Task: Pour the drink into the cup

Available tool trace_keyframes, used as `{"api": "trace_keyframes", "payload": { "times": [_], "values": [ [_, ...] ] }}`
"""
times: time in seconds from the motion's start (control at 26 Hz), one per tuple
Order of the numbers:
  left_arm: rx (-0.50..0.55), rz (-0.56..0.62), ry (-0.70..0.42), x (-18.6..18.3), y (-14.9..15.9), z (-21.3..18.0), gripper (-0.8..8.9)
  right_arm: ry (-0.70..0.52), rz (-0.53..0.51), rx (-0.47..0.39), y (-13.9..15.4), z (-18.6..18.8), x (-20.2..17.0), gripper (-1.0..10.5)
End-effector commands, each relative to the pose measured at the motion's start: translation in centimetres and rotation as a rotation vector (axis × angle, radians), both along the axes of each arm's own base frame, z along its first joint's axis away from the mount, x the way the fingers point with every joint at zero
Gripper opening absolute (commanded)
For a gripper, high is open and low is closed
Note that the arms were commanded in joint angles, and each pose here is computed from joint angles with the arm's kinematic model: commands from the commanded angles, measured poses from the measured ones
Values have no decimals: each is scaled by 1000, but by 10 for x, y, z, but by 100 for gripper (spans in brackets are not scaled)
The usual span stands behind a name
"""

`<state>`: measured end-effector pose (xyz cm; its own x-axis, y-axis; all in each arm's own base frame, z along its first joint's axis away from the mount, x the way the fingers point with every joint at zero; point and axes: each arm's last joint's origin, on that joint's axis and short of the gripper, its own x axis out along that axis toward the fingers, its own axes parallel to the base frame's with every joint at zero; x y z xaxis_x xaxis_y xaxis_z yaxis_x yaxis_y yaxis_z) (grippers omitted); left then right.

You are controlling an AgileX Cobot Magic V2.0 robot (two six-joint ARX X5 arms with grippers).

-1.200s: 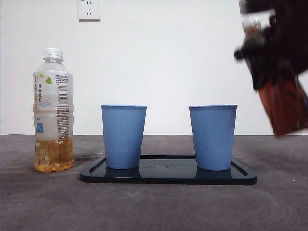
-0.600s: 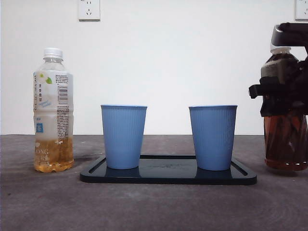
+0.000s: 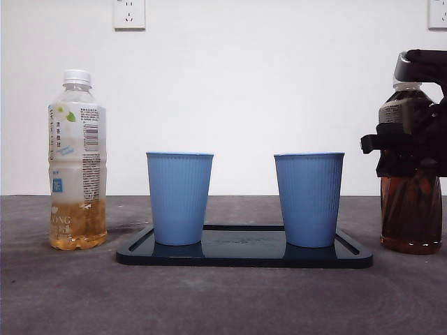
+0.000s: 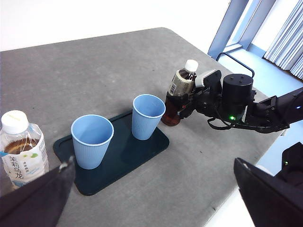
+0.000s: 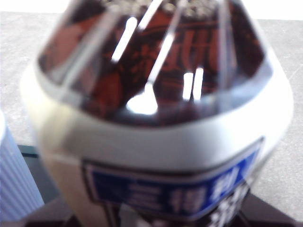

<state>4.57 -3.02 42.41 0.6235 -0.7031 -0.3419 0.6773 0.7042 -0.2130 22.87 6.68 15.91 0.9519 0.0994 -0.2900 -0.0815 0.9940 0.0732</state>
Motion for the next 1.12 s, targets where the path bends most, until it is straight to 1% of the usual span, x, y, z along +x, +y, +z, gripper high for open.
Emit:
{"api": "trace_keyframes", "payload": {
  "times": [0.04, 0.15, 0.23, 0.42, 0.54, 0.65, 0.81, 0.92, 1.12],
  "values": [
    [-2, -5, -31, -1, 0, 6, 526, -65, -2, 23, 2, 8, 5, 312],
    [-2, -5, -31, -1, 0, 6, 526, -70, 3, 5, 2, 9, 5, 436],
    [0, -6, -34, -1, 0, 6, 526, -82, 5, 9, 2, 12, 4, 465],
    [9, -12, -51, -1, 0, 6, 526, -86, 7, 19, -2, 33, -12, 465],
    [11, -13, -50, 3, -1, 7, 526, -72, 16, 57, -5, 51, -33, 465],
    [22, -15, -34, 10, -4, 6, 526, -36, 61, 72, -5, 74, -56, 465],
    [60, -29, -45, 19, -7, 4, 525, 30, 108, 69, -6, 106, -78, 465],
    [78, 1, -44, 30, -10, -5, 525, 71, 144, 55, -8, 135, -97, 465],
    [61, 18, -53, 56, -19, -41, 525, 99, 205, 51, -17, 177, -126, 465]
  ]
}}
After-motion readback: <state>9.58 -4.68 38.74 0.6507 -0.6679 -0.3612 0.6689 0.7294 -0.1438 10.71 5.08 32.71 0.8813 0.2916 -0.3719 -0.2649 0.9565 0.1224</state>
